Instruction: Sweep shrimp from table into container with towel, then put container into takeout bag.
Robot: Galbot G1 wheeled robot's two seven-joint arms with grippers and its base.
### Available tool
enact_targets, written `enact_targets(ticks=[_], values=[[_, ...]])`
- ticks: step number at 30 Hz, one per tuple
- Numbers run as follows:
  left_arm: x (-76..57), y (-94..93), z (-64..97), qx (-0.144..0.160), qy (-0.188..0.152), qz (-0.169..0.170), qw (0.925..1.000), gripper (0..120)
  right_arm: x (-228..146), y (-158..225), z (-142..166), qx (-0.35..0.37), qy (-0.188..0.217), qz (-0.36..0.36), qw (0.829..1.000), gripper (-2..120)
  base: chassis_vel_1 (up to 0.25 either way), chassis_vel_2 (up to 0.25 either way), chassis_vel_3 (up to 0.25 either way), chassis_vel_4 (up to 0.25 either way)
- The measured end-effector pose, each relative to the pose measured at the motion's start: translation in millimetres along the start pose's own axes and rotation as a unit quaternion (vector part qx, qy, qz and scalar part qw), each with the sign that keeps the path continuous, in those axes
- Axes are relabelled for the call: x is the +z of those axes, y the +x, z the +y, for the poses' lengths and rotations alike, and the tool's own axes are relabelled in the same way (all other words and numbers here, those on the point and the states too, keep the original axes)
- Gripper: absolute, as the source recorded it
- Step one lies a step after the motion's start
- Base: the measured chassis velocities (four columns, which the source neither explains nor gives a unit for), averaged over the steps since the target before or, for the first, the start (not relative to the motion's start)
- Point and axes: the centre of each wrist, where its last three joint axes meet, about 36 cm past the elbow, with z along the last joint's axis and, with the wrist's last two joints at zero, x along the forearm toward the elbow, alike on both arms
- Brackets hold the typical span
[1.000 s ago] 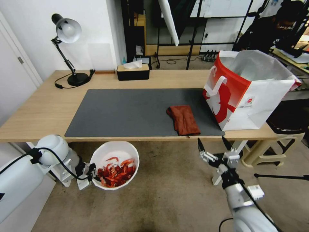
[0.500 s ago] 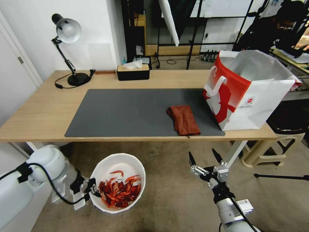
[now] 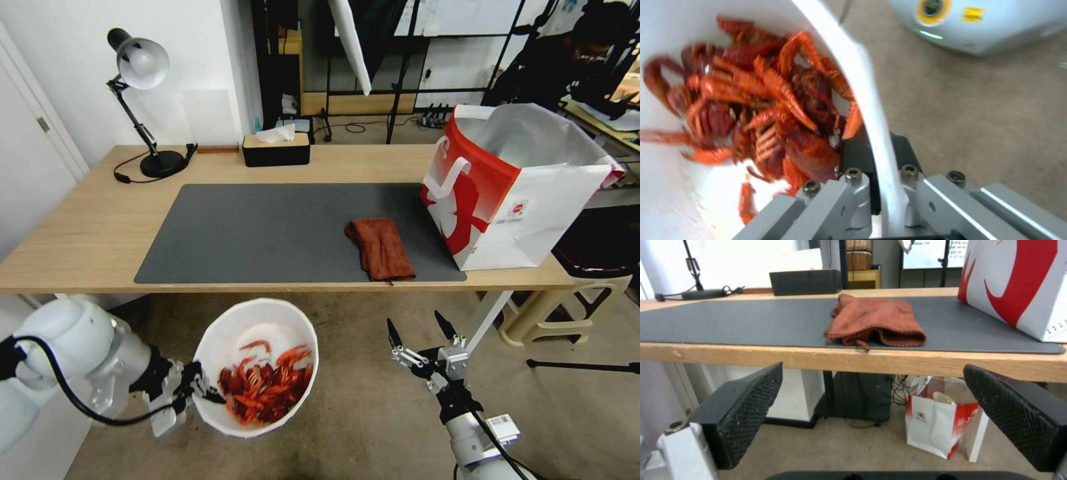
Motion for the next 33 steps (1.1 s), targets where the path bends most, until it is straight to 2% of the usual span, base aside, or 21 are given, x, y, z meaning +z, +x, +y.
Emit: enact_targets(ticks=[1,2,4,6,7,8,10,12,13,14,15,17,19,24,26,27,30,31,33], values=[[2.4,7.1,7.6,-0.016,0.008,-0.004,0.9998,0,0.6,0.8,-0.9,0.0,0.001,0.001,1.0,100,0.0,0.0,0.0,0.0],[2.4,7.1,7.6,-0.016,0.008,-0.004,0.9998,0,0.6,0.8,-0.9,0.0,0.001,0.001,1.0,100,0.0,0.0,0.0,0.0],[8.0,22.3,22.7,-0.045,0.015,-0.007,0.9988,0,1.1,2.8,-3.3,0.002,0.004,0.001,1.0,100,0.0,0.0,0.0,0.0],[9.7,27.6,27.9,-0.055,0.018,-0.008,0.9983,0,1.1,3.5,-4.6,0.004,0.005,0.001,1.0,100,0.0,0.0,0.0,0.0],[12.2,34.2,34.7,-0.072,0.025,-0.014,0.997,0,1.1,4.5,-6.1,0.006,0.006,0.002,1.0,100,0.0,0.0,0.0,0.0],[12.2,34.2,34.7,-0.072,0.025,-0.014,0.997,0,1.1,4.5,-6.1,0.006,0.006,0.002,1.0,100,0.0,0.0,0.0,0.0],[16.8,43.1,44.5,-0.098,0.036,-0.017,0.9944,0,0.9,5.4,-8.0,0.008,0.006,0.001,1.0,100,0.0,0.0,0.0,0.0],[18.6,45.7,47.8,-0.106,0.036,-0.015,0.9936,0,0.8,5.5,-8.3,0.009,0.006,0.001,1.0,100,0.0,0.0,0.0,0.0],[23.8,50.2,54.0,-0.124,0.036,-0.01,0.9915,0,0.0,5.1,-8.3,0.01,0.006,0.0,1.0,100,0.0,0.0,0.0,0.0],[23.8,50.2,54.0,-0.124,0.036,-0.01,0.9915,0,0.0,5.1,-8.3,0.01,0.006,0.0,1.0,100,0.0,0.0,0.0,0.0],[27.5,52.9,57.7,-0.137,0.035,-0.007,0.9899,0,-0.6,4.7,-8.3,0.01,0.006,-0.002,1.0,100,0.0,0.0,0.0,0.0],[30.4,53.4,60.0,-0.147,0.035,-0.005,0.9885,0,-1.1,4.3,-8.0,0.01,0.005,-0.003,1.0,100,0.0,0.0,0.0,0.0],[38.2,53.0,61.6,-0.177,0.038,-0.001,0.9836,0,-2.1,3.2,-7.5,0.011,0.005,-0.005,1.0,100,0.0,0.0,0.0,0.0],[47.8,45.0,67.5,-0.2,0.033,0.001,0.9793,0,-2.1,2.2,-5.1,0.01,0.003,-0.006,1.0,100,0.0,0.0,0.0,0.0],[58.5,32.0,79.3,-0.202,0.021,-0.001,0.9791,0,-1.7,1.3,-1.9,0.009,0.003,-0.007,1.0,100,0.0,0.0,0.0,0.0],[58.5,32.0,79.3,-0.202,0.021,-0.001,0.9791,0,-1.7,1.3,-1.9,0.009,0.003,-0.007,1.0,100,0.0,0.0,0.0,0.0],[72.7,22.3,100.5,-0.203,0.007,-0.002,0.9791,0,-1.7,1.4,1.1,0.009,0.004,-0.007,1.0,100,0.0,0.0,0.0,0.0],[72.7,22.3,100.5,-0.203,0.007,-0.002,0.9791,0,-1.7,1.4,1.1,0.009,0.004,-0.007,1.0,100,0.0,0.0,0.0,0.0],[79.1,19.8,116.8,-0.207,-0.003,-0.004,0.9784,0,-1.4,2.5,2.3,0.01,0.004,-0.006,1.0,100,0.0,0.0,0.0,0.0]])
